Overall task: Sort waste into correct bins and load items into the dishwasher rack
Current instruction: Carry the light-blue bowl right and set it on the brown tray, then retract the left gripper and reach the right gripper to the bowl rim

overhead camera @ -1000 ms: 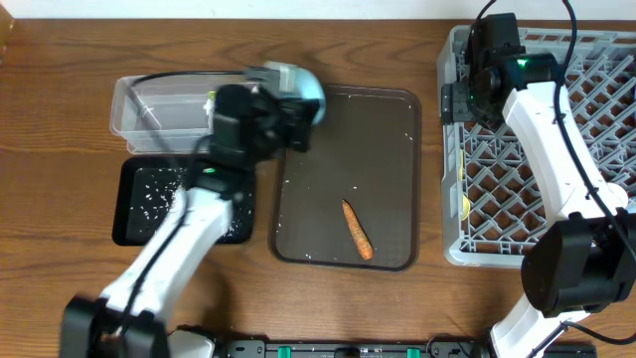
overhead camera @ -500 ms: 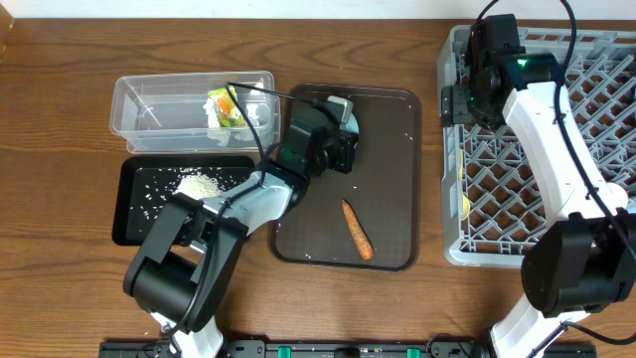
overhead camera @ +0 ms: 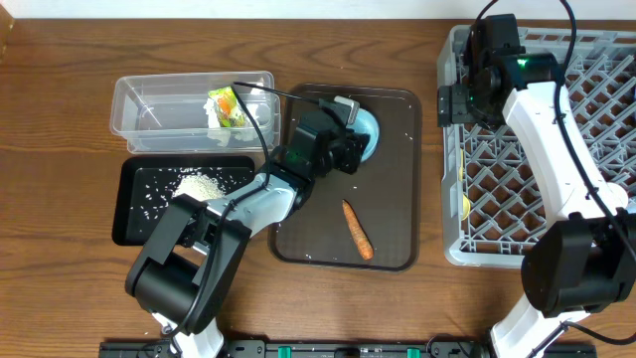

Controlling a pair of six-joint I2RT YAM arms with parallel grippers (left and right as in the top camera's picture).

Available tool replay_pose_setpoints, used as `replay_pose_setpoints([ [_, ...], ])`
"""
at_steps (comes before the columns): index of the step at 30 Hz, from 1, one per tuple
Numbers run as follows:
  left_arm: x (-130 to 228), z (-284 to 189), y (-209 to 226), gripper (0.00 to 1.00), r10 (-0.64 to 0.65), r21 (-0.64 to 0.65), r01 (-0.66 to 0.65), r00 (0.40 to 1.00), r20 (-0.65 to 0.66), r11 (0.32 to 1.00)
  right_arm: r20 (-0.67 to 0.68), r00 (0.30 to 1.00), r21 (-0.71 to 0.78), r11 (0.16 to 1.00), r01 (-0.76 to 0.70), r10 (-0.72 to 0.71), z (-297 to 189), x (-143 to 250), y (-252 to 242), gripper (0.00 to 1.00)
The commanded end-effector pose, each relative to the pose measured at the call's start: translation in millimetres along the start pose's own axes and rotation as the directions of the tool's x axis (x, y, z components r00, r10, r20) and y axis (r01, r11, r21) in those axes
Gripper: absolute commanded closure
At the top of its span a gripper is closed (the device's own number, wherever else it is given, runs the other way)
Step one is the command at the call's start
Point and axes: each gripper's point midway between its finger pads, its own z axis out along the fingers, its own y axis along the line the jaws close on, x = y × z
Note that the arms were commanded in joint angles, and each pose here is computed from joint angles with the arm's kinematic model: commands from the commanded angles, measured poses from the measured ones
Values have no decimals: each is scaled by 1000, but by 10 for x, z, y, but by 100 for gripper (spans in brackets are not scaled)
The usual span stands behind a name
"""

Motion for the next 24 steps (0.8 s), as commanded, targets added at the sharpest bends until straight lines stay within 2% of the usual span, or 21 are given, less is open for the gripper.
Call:
replay_pose_setpoints([
  [1,-105,-91,50,59,3,-23,-3,1000,7,1000,45,999,-54,999,-6,8,-139,-93,83,3],
  [9,6,-689,260,50,-98,-137,79,985,-139,987,114,992,-290,953,86,-55,-229,-232,536,3],
  [12,18,-957,365,45,-145,-185,113,976,-165,976,134,989,-307,945,109,-70,-232,-261,655,4],
  [16,-4,-1286,528,44,-205,-245,161,965,-166,956,142,984,-322,935,152,-111,-186,-249,881,5],
  [24,-29,-1514,738,43,-262,-301,210,954,-143,930,53,981,-328,924,194,-187,235,-28,1307,19],
])
